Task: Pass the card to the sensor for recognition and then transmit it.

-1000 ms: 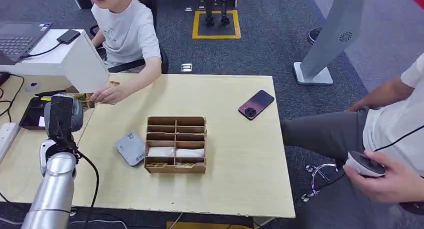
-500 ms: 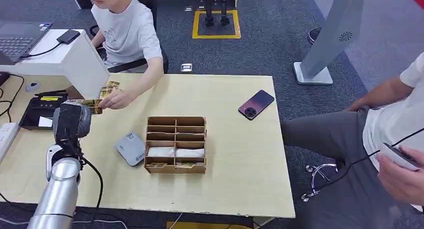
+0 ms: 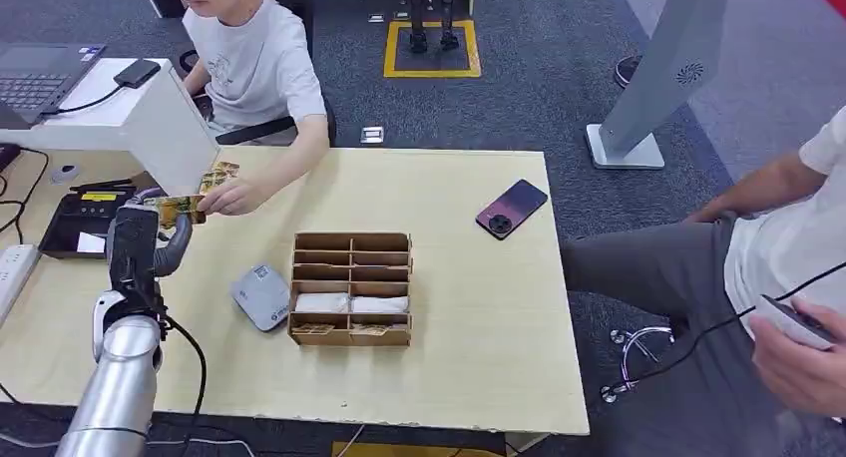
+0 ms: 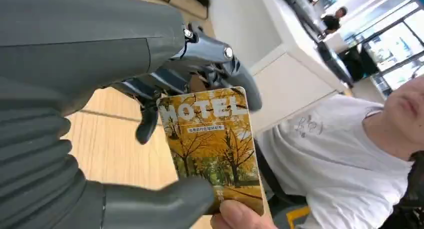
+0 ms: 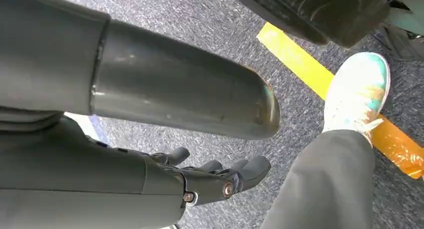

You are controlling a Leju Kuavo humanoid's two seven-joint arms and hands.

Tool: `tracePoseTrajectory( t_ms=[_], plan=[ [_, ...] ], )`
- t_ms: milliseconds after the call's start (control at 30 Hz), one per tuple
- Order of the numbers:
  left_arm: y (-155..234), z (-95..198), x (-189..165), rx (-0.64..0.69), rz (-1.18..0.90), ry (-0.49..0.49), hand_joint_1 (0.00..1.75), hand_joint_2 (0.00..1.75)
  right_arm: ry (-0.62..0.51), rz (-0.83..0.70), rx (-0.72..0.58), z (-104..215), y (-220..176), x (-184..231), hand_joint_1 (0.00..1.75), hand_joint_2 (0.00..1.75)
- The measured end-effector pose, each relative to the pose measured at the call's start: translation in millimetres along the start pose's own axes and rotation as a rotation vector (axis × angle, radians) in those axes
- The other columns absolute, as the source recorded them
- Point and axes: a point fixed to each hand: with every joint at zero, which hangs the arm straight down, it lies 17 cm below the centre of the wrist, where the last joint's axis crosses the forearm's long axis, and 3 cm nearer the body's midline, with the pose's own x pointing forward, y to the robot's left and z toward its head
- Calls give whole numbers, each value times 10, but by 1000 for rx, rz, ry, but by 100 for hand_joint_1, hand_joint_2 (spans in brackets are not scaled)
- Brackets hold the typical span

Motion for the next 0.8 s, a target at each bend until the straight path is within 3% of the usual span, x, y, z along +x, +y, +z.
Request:
tracePoseTrajectory(
  t_ms=[167, 400, 700, 800],
  plan=[
    [-96, 90, 50, -69, 55, -21, 0, 175, 5, -7, -1, 1, 3, -12, 0, 0],
    [-243, 379, 355, -130, -28, -152, 0, 175, -4, -24, -11, 2, -5, -3, 0, 0],
    [-207, 416, 395, -97, -26, -155, 0, 175, 0, -24, -9, 4, 3, -22, 0, 0],
    [-187, 465, 462, -84, -103, -220, 0, 175, -2, -24, -7, 4, 4, -25, 0, 0]
  ],
)
